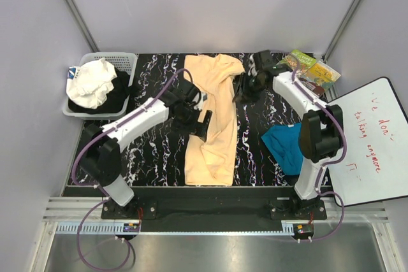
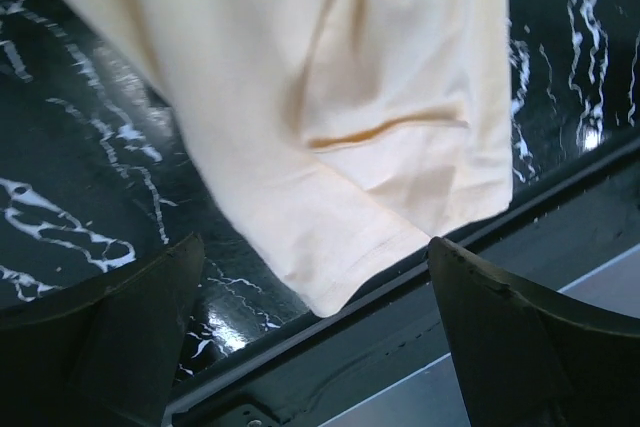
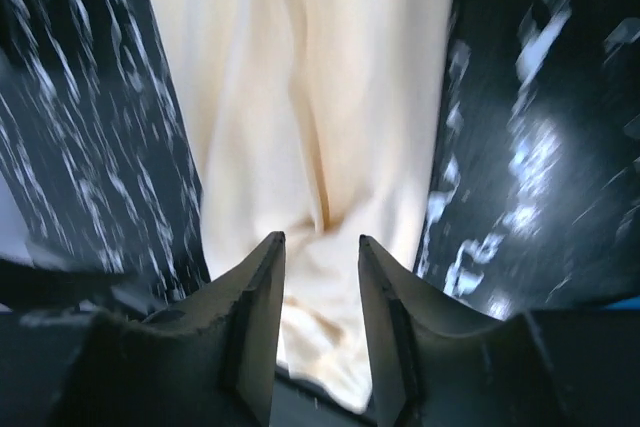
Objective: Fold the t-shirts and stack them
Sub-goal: Rotate the tshirt 90 degrees
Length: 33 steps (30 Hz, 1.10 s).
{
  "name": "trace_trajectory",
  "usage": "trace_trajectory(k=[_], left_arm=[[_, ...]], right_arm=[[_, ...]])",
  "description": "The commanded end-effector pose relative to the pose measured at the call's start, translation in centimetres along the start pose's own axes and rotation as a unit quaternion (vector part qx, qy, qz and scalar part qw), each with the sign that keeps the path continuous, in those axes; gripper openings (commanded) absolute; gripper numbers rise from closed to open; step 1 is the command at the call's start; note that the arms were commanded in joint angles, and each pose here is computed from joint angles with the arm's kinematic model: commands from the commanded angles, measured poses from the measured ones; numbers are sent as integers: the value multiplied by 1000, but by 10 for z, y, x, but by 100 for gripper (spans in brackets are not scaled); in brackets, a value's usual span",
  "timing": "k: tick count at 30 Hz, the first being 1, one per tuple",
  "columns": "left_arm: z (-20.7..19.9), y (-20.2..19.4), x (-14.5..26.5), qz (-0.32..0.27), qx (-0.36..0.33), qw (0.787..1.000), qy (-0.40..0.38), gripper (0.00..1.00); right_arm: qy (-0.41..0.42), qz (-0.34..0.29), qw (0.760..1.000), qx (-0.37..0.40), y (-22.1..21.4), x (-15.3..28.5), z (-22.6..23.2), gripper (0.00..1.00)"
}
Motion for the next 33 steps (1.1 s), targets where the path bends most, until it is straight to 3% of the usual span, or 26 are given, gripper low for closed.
trace_trajectory(k=[1, 7, 16, 33], left_arm=[[26, 20, 21, -37, 107, 994, 1, 99], [39, 12, 37, -46, 185, 981, -41, 99], [37, -15, 46, -55, 246, 963, -90, 99], [44, -43, 49, -64, 273, 956, -86, 99]], right_arm=[[104, 145, 984, 19, -97, -8, 52, 47], [125, 241, 962, 15, -177, -13, 63, 48], [119, 281, 952, -1, -230, 14, 48, 49], [152, 248, 957, -17, -235, -12, 51, 48]])
Point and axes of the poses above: each gripper's point midway between its finger pads, its own x axis back along the fingers, its own z axis along the line the jaws close on, y = z × x, the point moved 5 cm from there along x, back along the fingers, and after that the axes turned 12 degrees about x, right-handed, at the moved point
